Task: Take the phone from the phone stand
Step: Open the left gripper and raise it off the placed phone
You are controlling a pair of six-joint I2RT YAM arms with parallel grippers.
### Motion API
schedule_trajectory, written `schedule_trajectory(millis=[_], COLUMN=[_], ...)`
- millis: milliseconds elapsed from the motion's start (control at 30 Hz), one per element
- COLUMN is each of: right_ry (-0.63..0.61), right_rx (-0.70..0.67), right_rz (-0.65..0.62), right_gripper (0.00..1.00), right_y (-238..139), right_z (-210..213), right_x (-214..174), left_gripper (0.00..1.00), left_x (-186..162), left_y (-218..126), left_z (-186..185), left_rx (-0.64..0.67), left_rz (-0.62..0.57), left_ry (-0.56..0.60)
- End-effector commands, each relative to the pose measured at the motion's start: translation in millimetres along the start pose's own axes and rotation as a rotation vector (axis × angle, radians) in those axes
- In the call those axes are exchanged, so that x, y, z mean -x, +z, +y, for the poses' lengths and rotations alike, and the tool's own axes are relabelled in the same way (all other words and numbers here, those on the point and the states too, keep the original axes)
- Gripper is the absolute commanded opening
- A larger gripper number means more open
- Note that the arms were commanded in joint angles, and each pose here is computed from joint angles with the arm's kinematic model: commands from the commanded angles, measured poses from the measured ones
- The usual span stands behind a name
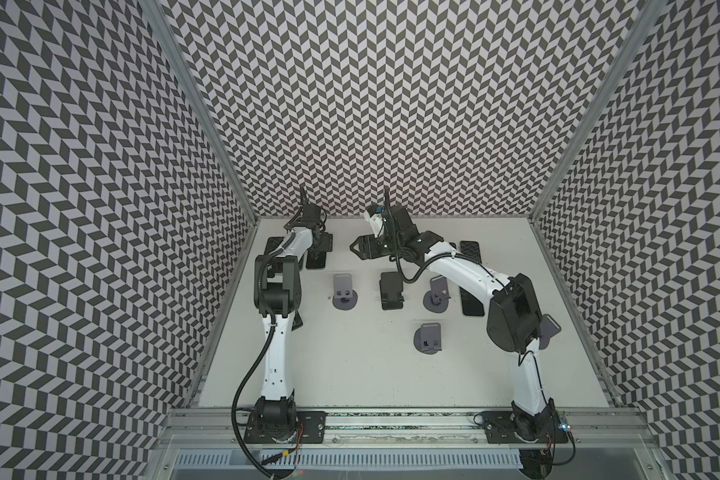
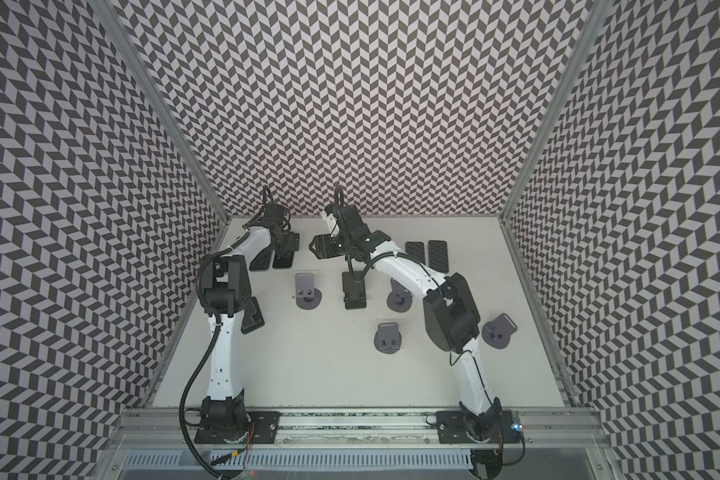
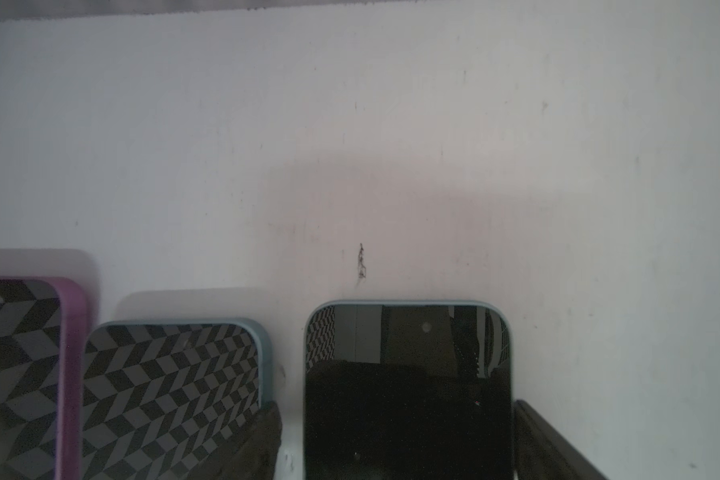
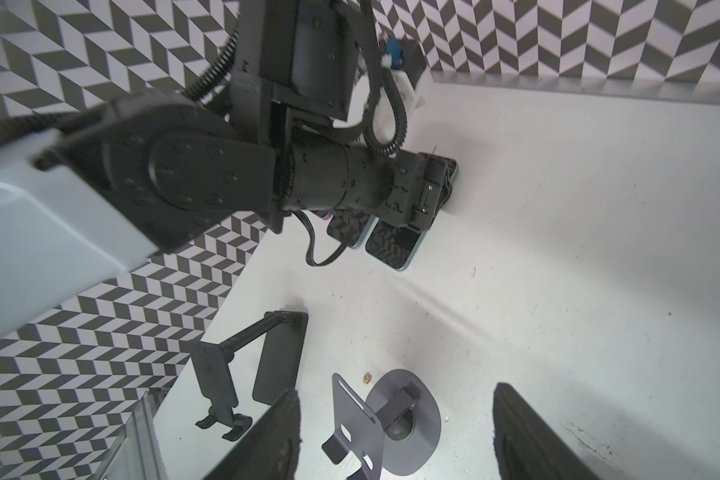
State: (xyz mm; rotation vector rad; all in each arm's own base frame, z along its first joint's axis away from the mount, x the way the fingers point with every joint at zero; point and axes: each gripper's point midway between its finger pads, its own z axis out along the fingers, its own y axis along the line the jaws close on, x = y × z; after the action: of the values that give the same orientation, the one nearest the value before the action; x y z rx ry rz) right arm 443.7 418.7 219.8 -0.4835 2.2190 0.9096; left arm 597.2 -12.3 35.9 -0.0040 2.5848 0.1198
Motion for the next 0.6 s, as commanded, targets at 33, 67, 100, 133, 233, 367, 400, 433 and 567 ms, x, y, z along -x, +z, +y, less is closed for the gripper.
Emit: schedule_trajectory(millis=[33,67,100,133,233,367,400,433,567], right_ry=[-0.024,-0.025,-0.025,-0.025,-0.03,-0.04,-0.042,-0.044,-0.048], right_rx=[0.017,0.016,0.017,0.019,0.019,0.007,0.006,0.004,-0.002], right_rz=[-0.069,-0.073,-0.076,-0.079,-0.09,-0.098,-0.098,-0.097,-0.093], right_gripper=[0.74,0.74,0.74,0.74,0.74,0.74,0.74,0.74,0.74], right_y=[-17.5,-18.3,-19.4,-20.7,-24.8,-31.2,-32.2,-33.2,-35.4], right_z=[11.9,12.2,13.1,14.3,16.5,17.3,17.4,17.5,17.0], right_x=[22.9,24.0,25.2,26.7,31.0,34.0,34.1,33.7,32.6], left_gripper=[0.87,0.87,0.87,0.87,0.87,0.86,0.86,0.86,0.86], left_x=[-8.9,-6.1,-2.4,0.2,9.6,23.4,25.5,28.2,38.5], left_y=[-8.7,-11.6,-16.0,-18.8,-29.3,-48.4,-52.6,-57.3,-76.5], left_z=[9.3,10.5,11.7,12.1,12.6,10.5,9.4,7.5,-0.2], left_rx=[0.029,0.033,0.036,0.037,0.033,0.015,0.008,0.0,-0.042], left_rz=[0.05,0.04,0.027,0.018,-0.011,-0.058,-0.068,-0.081,-0.14], left_ry=[-0.003,-0.004,-0.006,-0.009,-0.02,-0.039,-0.042,-0.042,-0.047])
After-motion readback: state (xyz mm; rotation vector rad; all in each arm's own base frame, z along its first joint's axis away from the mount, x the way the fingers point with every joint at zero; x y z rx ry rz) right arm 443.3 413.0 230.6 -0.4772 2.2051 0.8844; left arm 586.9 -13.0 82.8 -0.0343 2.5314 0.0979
